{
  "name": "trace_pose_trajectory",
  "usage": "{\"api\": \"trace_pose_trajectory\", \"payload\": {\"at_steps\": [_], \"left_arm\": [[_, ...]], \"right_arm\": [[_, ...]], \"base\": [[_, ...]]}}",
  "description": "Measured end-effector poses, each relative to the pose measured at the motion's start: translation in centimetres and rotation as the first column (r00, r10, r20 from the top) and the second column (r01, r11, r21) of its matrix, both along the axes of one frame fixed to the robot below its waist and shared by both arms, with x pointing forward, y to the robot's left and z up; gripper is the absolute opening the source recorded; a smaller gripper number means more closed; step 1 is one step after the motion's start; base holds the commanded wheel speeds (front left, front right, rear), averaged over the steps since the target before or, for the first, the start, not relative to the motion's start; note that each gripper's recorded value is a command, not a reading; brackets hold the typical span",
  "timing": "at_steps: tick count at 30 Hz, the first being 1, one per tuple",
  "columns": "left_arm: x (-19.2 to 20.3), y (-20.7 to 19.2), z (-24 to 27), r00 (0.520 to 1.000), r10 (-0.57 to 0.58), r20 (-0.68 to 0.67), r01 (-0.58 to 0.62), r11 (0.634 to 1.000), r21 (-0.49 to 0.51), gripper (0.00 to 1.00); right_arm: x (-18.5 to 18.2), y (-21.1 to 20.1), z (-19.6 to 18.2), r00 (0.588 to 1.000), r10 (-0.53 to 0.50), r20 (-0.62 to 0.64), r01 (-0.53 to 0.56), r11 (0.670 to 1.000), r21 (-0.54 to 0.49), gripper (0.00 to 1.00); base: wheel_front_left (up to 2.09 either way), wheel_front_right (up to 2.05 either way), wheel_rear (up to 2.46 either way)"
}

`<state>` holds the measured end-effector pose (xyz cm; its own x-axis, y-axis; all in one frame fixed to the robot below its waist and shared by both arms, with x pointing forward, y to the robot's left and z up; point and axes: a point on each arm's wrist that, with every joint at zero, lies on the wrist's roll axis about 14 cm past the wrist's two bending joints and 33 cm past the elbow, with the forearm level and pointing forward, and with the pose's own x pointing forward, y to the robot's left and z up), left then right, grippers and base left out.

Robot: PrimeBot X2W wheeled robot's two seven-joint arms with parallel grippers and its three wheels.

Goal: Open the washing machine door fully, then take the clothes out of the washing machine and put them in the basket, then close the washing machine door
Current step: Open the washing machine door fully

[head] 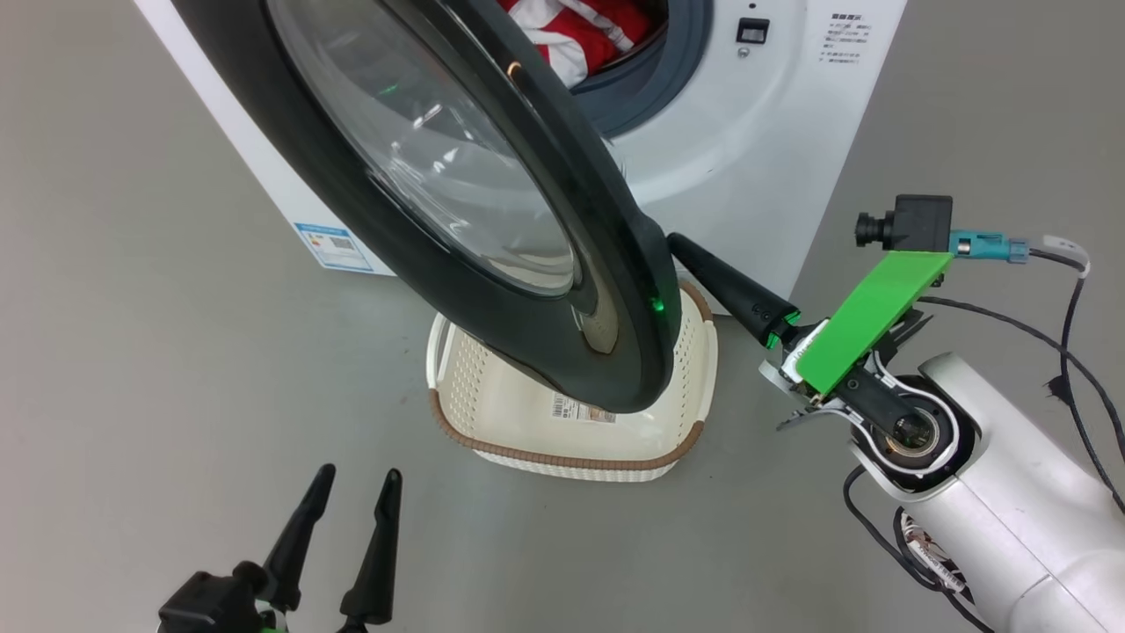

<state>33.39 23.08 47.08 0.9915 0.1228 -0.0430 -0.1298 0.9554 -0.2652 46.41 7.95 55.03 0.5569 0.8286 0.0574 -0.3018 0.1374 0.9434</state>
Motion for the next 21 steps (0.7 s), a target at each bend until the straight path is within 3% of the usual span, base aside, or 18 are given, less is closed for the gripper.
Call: {"api": "trace_pose_trajectory", "payload": {"at_steps": [11,21], "left_arm": [[-0.6,0.6,0.1,1.000,0.029,0.003,-0.029,1.000,-0.009,1.00],[-1.9,1.5,0.7,0.997,0.072,0.021,-0.072,0.997,-0.017,1.00]], "right_arm": [[-1.0,1.8,-0.7,0.995,0.092,-0.028,-0.093,0.995,-0.020,0.00],[-4.4,4.6,-0.7,0.977,0.212,-0.015,-0.213,0.976,-0.052,0.00]], "base": [[0.00,0.00,0.00],[0.00,0.00,0.00]]}}
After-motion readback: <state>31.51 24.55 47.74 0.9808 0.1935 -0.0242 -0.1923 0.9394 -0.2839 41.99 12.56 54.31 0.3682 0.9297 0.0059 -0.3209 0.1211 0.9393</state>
